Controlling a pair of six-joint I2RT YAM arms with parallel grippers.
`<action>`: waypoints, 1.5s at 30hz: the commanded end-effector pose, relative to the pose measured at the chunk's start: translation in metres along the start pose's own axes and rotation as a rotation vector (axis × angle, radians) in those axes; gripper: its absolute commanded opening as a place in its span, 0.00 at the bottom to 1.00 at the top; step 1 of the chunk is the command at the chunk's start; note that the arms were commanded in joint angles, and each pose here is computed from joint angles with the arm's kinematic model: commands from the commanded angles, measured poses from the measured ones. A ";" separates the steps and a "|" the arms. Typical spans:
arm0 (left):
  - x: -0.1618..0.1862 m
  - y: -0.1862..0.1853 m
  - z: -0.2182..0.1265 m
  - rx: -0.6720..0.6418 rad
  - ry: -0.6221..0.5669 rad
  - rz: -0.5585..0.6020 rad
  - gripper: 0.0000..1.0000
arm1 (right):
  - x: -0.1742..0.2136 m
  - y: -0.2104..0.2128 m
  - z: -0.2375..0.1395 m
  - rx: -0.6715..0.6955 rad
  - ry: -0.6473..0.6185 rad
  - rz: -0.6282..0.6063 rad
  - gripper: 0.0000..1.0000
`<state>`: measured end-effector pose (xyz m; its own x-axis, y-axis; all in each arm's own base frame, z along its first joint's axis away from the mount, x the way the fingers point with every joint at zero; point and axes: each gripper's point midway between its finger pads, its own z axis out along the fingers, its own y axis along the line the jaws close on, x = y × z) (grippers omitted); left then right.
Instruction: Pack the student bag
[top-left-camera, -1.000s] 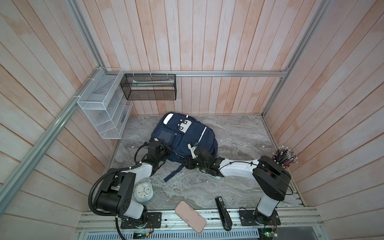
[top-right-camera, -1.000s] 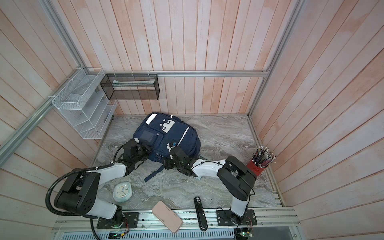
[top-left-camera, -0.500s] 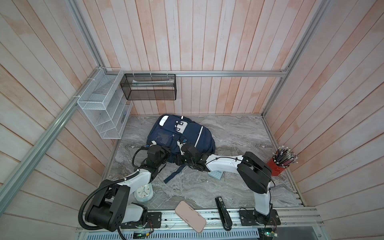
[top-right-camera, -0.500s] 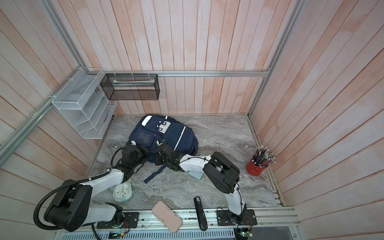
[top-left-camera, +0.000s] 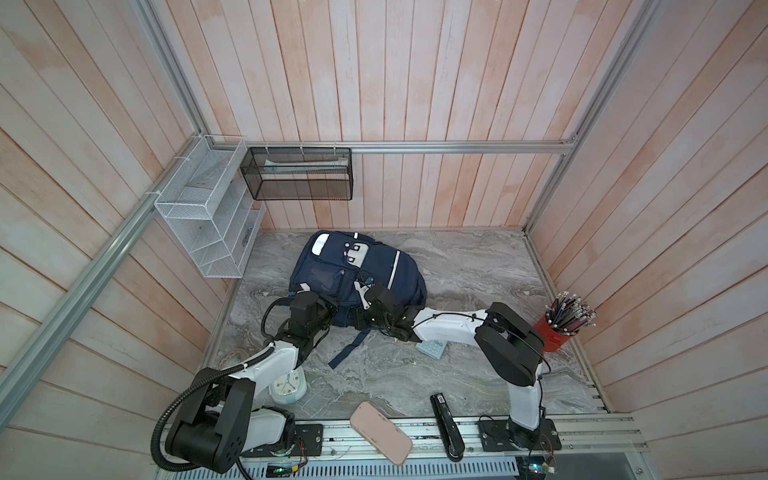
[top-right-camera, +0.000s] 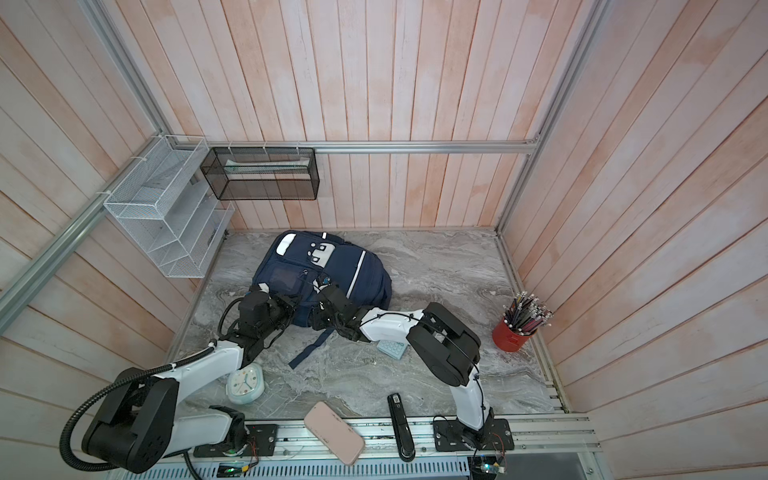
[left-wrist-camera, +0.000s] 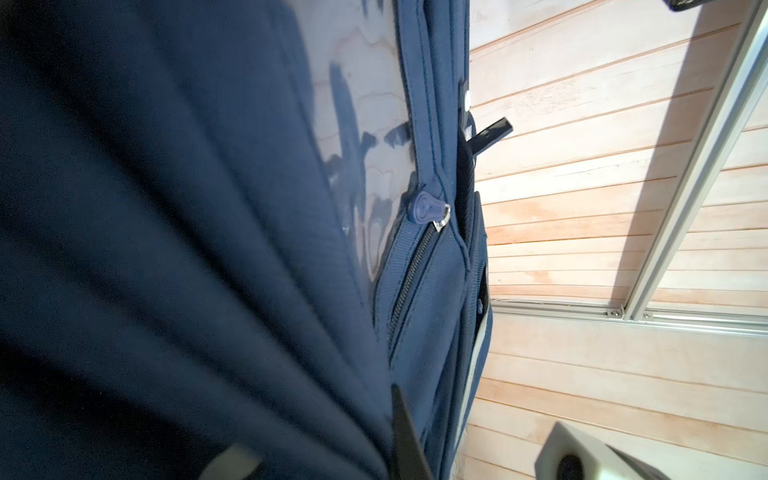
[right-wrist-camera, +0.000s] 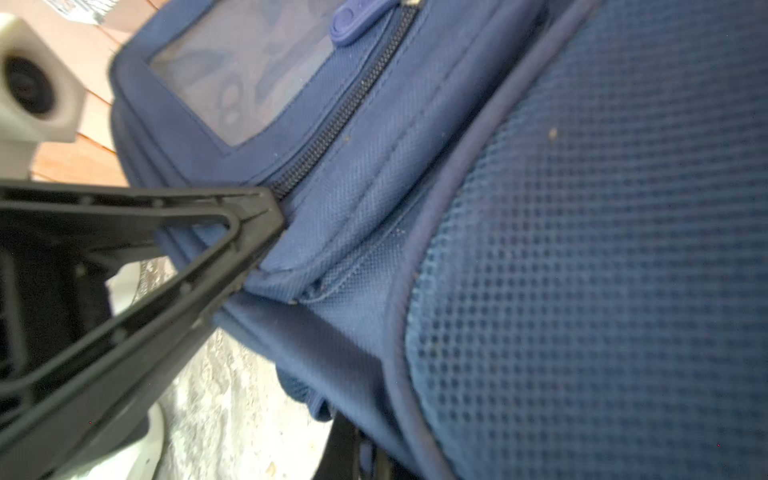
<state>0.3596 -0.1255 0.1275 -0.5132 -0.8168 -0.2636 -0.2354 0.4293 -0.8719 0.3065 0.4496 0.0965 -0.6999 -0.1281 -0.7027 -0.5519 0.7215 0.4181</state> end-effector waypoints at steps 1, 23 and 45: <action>0.006 -0.008 -0.009 0.047 0.071 0.046 0.00 | 0.003 -0.086 -0.022 0.223 0.036 0.039 0.00; 0.012 -0.001 0.012 0.039 0.128 0.058 0.00 | -0.005 -0.231 -0.122 0.406 0.116 0.071 0.00; 0.028 0.008 -0.034 0.019 0.109 0.036 0.71 | -0.016 0.011 -0.032 -0.067 0.087 -0.042 0.00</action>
<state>0.3442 -0.1163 0.1454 -0.5675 -0.7555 -0.3274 -0.1549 0.4885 -0.8587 0.2890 0.4017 0.1051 -0.7297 -0.2959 -0.6165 -0.5926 0.7235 0.3541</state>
